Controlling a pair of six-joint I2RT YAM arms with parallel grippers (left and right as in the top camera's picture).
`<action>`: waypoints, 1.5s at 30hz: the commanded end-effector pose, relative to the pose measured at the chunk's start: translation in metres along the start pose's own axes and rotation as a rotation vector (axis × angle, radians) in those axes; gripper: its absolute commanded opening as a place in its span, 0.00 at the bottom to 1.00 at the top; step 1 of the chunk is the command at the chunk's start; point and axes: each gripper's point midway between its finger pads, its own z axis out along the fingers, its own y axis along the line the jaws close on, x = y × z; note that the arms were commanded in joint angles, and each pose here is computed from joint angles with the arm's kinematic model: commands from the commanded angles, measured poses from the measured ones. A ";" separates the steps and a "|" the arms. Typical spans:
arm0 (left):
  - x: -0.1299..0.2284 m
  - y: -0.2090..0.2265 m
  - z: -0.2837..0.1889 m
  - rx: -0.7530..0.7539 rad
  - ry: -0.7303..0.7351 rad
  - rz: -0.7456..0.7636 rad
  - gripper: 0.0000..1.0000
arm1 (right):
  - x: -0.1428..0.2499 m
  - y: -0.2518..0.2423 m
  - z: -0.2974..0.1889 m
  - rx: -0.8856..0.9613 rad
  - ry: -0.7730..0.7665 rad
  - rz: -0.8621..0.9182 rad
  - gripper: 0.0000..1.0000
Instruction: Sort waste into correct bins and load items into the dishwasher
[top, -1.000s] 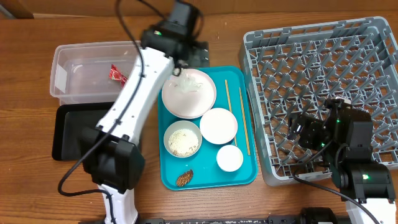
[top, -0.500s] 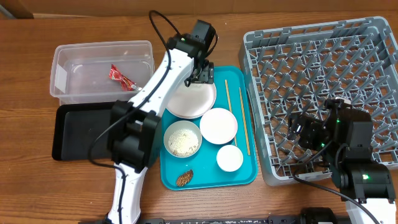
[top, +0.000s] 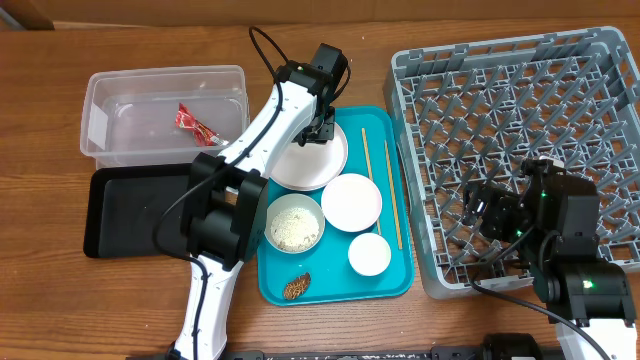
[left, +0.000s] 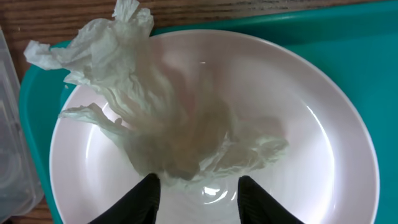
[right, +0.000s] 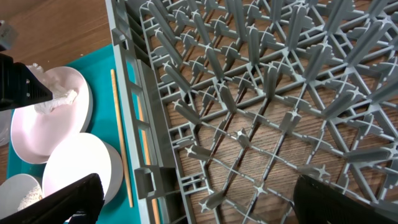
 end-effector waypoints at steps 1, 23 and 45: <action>-0.004 0.009 0.004 -0.051 -0.012 0.006 0.49 | -0.012 0.002 -0.008 0.000 -0.041 -0.007 1.00; -0.005 0.014 0.018 -0.077 -0.029 0.002 0.53 | -0.011 0.002 -0.008 0.000 -0.040 -0.007 1.00; 0.006 0.020 0.030 -0.110 -0.009 0.009 0.49 | -0.012 0.002 -0.008 0.000 -0.041 -0.007 1.00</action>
